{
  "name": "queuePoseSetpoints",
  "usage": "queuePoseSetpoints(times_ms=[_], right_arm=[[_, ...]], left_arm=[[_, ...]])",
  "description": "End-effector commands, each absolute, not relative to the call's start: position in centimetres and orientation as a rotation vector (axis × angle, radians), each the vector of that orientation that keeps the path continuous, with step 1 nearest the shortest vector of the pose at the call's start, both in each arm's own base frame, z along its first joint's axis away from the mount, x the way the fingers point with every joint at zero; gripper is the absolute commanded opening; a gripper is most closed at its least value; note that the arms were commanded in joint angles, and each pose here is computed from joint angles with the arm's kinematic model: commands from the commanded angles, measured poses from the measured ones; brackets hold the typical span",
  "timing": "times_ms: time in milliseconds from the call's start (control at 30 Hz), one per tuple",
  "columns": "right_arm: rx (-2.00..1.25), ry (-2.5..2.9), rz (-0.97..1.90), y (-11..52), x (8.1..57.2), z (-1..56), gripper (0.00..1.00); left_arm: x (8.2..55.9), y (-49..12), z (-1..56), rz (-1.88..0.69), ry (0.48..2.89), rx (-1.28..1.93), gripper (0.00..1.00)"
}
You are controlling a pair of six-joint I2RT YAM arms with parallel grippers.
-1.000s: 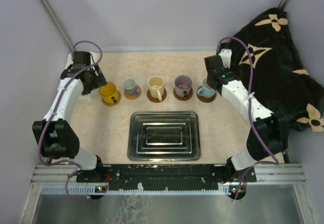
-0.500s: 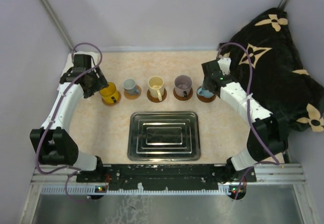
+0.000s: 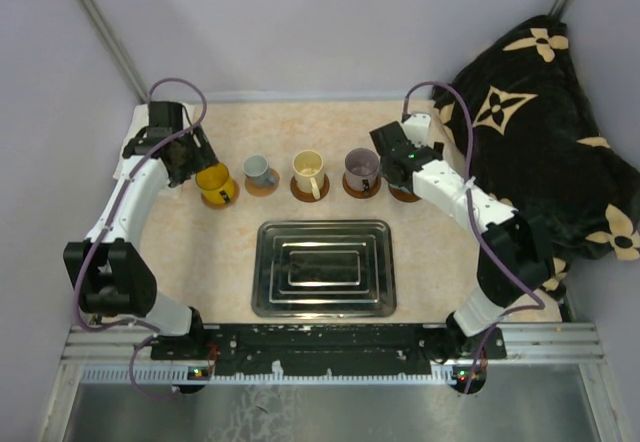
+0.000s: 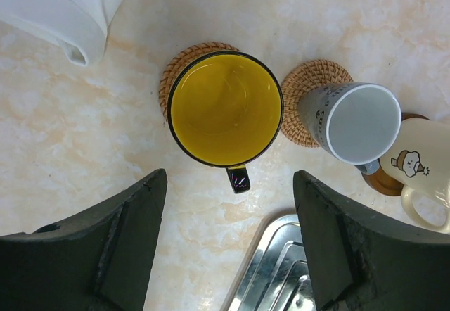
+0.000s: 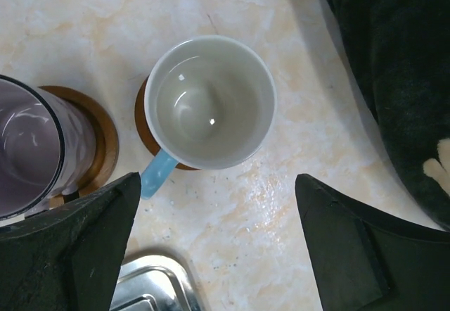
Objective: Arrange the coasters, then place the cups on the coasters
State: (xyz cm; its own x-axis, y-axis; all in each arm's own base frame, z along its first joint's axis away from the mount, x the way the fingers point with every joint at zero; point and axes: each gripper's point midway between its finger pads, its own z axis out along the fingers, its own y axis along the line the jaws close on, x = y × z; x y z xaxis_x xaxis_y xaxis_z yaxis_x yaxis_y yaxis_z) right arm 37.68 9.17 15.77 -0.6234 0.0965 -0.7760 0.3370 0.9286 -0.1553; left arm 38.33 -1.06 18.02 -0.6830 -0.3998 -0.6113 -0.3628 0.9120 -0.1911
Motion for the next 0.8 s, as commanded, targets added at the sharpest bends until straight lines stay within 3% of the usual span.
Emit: queuePoseSetpoints(times_ms=[0,333,767], right_arm=[[0.359,2.134,-0.390,9.4,39.8,17.7,0.92],[0.327,2.171,-0.517,9.3,40.3,15.7,0.93],[0.336,2.206,-0.601,7.6,37.2,15.0,0.93]], left_arm=[[39.8,-1.6,19.1,-0.098,2.354,-0.488,0.79],[40.7,-1.8,18.9,-0.111,2.351,-0.471,0.79],[41.7,-2.0,19.3,-0.119,2.343,-0.449,0.79]])
